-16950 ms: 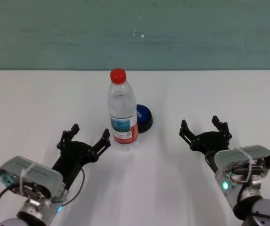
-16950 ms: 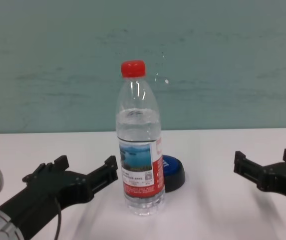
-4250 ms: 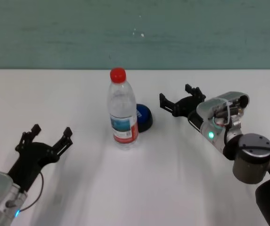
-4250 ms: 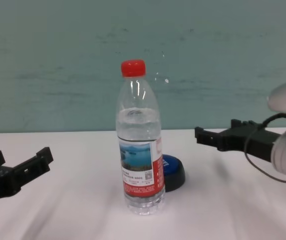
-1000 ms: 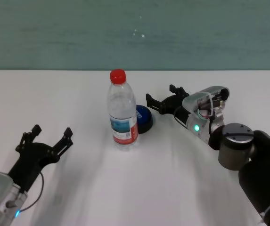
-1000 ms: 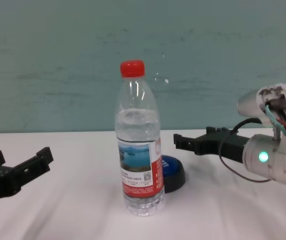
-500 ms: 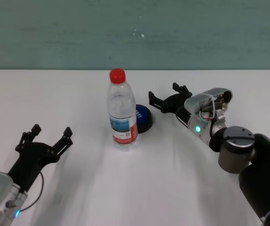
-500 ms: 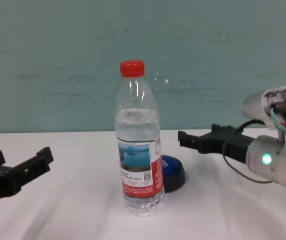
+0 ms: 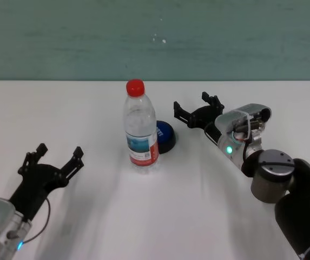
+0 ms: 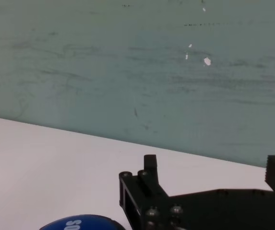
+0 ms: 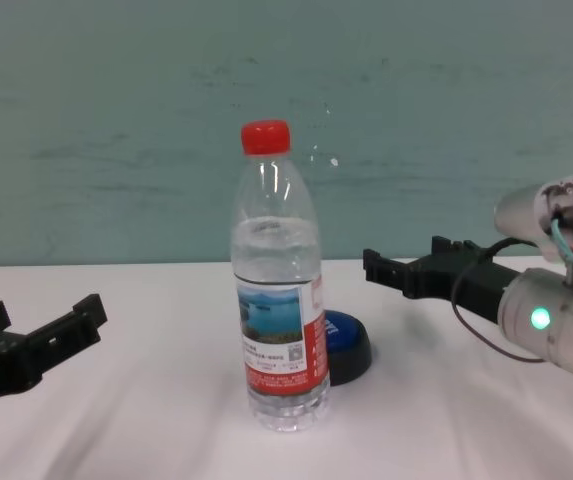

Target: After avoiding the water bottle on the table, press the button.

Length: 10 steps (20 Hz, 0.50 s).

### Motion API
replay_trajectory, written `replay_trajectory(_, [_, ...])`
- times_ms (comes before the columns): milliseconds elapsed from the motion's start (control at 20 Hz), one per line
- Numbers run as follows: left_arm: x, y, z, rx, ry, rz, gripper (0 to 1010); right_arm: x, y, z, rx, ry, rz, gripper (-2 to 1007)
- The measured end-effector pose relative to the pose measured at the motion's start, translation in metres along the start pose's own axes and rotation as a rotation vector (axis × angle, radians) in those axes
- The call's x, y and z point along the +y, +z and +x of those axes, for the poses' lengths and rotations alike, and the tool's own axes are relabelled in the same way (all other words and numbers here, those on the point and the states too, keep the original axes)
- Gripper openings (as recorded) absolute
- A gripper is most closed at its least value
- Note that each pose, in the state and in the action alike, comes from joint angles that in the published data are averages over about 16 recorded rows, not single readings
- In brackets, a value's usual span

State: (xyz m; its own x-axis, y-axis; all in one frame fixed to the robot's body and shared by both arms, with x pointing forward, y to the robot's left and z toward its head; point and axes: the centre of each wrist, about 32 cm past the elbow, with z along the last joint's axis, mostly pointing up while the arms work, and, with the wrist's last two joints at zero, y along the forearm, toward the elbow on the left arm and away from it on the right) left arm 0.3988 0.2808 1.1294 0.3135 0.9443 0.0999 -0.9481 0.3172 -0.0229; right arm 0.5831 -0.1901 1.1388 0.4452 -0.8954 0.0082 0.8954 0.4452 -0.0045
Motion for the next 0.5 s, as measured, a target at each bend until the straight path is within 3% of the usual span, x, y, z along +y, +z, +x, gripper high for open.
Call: replay_trajectory(500, [0.0000, 0.0000, 0.0000, 0.000, 0.000, 0.000, 1010, -0.0030, -0.0042, -0.0005, -0.003, 0.005, 0.040, 1004])
